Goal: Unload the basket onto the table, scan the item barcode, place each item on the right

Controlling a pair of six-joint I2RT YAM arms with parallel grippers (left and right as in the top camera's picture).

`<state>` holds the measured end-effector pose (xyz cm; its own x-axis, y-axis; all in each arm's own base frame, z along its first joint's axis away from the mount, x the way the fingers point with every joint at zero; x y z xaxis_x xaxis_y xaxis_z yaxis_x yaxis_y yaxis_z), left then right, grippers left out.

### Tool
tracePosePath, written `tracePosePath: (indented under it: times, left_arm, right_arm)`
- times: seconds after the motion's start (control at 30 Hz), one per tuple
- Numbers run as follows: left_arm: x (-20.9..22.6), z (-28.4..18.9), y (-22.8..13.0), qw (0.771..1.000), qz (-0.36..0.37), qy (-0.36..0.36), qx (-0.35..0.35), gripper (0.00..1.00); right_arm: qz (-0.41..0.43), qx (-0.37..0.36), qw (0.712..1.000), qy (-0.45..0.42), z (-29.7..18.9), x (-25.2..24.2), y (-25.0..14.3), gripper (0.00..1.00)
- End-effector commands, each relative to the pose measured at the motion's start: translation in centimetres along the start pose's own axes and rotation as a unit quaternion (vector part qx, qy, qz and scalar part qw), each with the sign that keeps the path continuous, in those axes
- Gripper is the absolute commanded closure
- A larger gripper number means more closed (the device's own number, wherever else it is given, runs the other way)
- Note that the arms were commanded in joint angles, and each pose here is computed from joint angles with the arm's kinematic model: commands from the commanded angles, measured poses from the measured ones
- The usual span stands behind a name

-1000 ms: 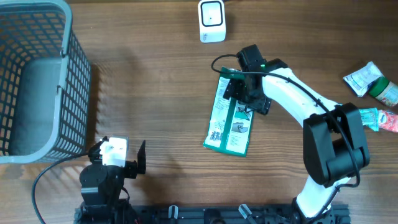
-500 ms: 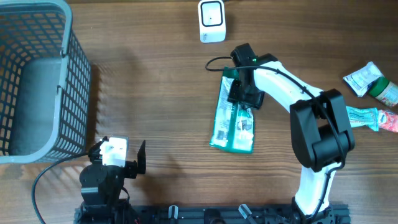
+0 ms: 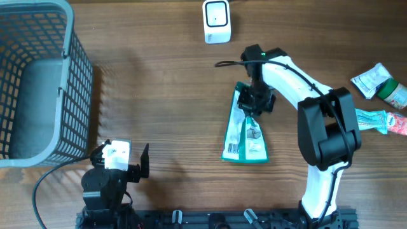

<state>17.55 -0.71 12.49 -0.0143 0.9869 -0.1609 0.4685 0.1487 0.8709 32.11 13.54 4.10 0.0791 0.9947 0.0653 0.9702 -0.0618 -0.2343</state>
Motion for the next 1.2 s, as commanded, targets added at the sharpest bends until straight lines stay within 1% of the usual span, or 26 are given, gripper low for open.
tracePosePath:
  times: [0.0, 0.07, 0.1, 0.2, 0.27, 0.4, 0.5, 0.6, 0.73, 0.8, 0.87, 0.9, 0.97, 1.0, 1.07, 1.1, 1.13, 1.17]
  left_arm:
    - [-0.2, 0.0, 0.1, 1.000, 0.007, -0.005, -0.003, 0.00]
    - [-0.2, 0.0, 0.1, 1.000, 0.007, -0.005, -0.003, 0.00]
    - [-0.2, 0.0, 0.1, 1.000, 0.007, -0.005, -0.003, 0.00]
    - [-0.2, 0.0, 0.1, 1.000, 0.007, -0.005, -0.003, 0.00]
    - [-0.2, 0.0, 0.1, 1.000, 0.007, -0.005, -0.003, 0.00]
    - [-0.2, 0.0, 0.1, 1.000, 0.007, -0.005, -0.003, 0.00]
    - [-0.2, 0.0, 0.1, 1.000, 0.007, -0.005, -0.003, 0.00]
    - [-0.2, 0.0, 0.1, 1.000, 0.007, -0.005, -0.003, 0.00]
    - [-0.2, 0.0, 0.1, 1.000, 0.007, -0.005, -0.003, 0.00]
    - [-0.2, 0.0, 0.1, 1.000, 0.007, -0.005, -0.003, 0.00]
    - [-0.2, 0.0, 0.1, 1.000, 0.007, -0.005, -0.003, 0.00]
    - [-0.2, 0.0, 0.1, 1.000, 0.007, -0.005, -0.003, 0.00]
    - [-0.2, 0.0, 0.1, 1.000, 0.007, -0.005, -0.003, 0.00]
    - [-0.2, 0.0, 0.1, 1.000, 0.007, -0.005, -0.003, 0.00]
    - [-0.2, 0.0, 0.1, 1.000, 0.007, -0.005, -0.003, 0.00]
    - [-0.2, 0.0, 0.1, 1.000, 0.007, -0.005, -0.003, 0.00]
    - [-0.2, 0.0, 0.1, 1.000, 0.007, -0.005, -0.003, 0.00]
    - [-0.2, 0.0, 0.1, 1.000, 0.007, -0.005, -0.003, 0.00]
  right_arm:
    - [0.026, -0.071, 0.997, 0.032, -6.5, 1.0, -0.1, 0.96]
    - [0.026, -0.099, 0.994, 0.045, -9.0, 1.1, -0.8, 0.96]
    - [0.023, -0.130, 0.989, 0.060, -11.3, 1.2, -1.5, 0.96]
    - [0.060, -0.185, 0.976, 0.096, -15.4, 1.2, -3.2, 0.96]
    - [0.083, -0.214, 0.966, 0.120, -17.6, 1.1, -4.3, 0.96]
    - [0.085, -0.271, 0.949, 0.136, -21.0, 0.3, -6.2, 0.96]
    - [0.084, -0.287, 0.943, 0.143, -22.2, 0.0, -7.4, 0.96]
    - [0.121, -0.272, 0.943, 0.150, -22.2, -0.5, -8.6, 0.96]
    - [0.127, -0.257, 0.948, 0.140, -21.7, -0.8, -9.2, 0.96]
    - [0.127, -0.268, 0.944, 0.142, -21.9, -0.7, -8.7, 0.95]
    - [0.098, -0.292, 0.942, 0.134, -22.3, -0.6, -7.8, 0.95]
    - [0.058, -0.315, 0.938, 0.133, -22.8, -0.2, -7.0, 0.96]
    - [-0.020, -0.368, 0.921, 0.129, -24.3, 0.7, -5.5, 0.95]
    - [-0.065, -0.406, 0.903, 0.127, -25.6, 1.3, -4.6, 0.96]
    - [-0.125, -0.466, 0.868, 0.119, -27.7, 2.2, -3.2, 0.96]
    - [-0.169, -0.500, 0.843, 0.105, -29.0, 2.7, -2.6, 0.95]
    - [-0.192, -0.524, 0.825, 0.095, -30.0, 3.0, -2.2, 0.96]
    - [-0.189, -0.553, 0.807, 0.084, -31.2, 3.0, -1.5, 0.95]
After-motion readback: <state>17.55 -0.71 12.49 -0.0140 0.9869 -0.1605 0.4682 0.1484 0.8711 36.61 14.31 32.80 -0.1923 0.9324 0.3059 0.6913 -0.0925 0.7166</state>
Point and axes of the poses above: each gripper's point midway between its finger pads, its own z axis out along the fingers, its own x axis along the line the jaws close on, y = z × x, the point moved 3 cm from there along -z, back along the fingers, and after that the axes turned 15 degrees about -z, right-handed, at the moved point
